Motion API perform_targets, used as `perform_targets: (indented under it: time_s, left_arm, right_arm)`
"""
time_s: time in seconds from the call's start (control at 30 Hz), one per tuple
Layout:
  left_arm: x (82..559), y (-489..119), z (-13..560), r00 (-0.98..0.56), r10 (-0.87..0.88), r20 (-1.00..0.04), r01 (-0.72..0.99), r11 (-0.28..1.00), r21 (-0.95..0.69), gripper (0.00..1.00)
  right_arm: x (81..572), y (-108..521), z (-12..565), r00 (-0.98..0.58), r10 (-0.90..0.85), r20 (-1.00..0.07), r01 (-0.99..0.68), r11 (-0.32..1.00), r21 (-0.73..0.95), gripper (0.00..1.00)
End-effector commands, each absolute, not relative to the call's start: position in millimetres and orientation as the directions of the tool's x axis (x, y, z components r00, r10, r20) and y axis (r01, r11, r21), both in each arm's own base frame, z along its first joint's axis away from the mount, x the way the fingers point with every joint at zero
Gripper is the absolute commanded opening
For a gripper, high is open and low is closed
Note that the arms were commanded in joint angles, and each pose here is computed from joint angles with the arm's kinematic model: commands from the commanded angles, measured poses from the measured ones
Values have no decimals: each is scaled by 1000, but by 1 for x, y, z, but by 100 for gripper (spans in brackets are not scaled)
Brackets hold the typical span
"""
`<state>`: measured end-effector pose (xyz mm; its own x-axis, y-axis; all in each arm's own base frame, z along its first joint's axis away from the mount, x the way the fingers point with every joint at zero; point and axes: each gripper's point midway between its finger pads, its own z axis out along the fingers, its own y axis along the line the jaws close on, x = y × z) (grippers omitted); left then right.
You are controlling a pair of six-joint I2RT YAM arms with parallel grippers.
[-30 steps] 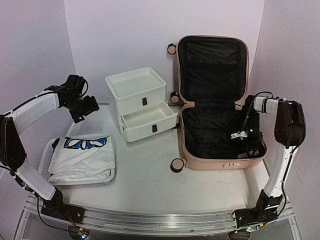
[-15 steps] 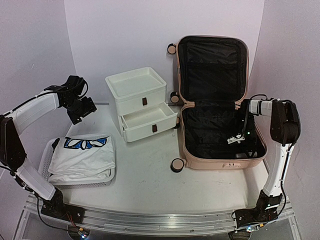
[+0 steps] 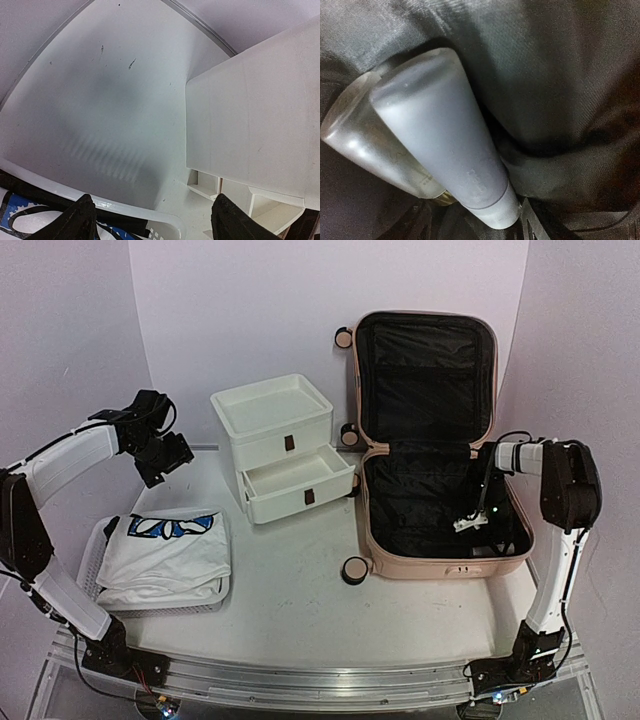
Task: Open, take out, and arrange the luggage
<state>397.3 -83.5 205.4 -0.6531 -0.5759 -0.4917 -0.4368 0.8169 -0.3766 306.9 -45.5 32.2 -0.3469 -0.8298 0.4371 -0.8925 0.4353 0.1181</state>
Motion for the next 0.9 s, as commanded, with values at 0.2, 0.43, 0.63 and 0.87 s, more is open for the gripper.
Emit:
perform_targets:
  time_s: [0.2,0.43,0.63,0.87]
  left_arm:
    - [396,-81,210,-623,-619,-478,-465,784,-410,79]
    - [396,-84,208,-634,-619,-464,-461,784,-416,78]
    - [399,-88,207,-652,-605,-457,-449,794,-410,78]
    - [398,-89,201,-662,-606,-441,-457,793,-404,78]
  right_arm:
    - [357,-17,3,-418,-870,260,-908,410,-89,43]
    - [356,9,41,-521,-848,95,-853,514,-92,24]
    - [364,23,57,-605,-796,-1,-793,603,-84,17]
    - [365,31,53,-618,-786,-20,-785,618,-33,28]
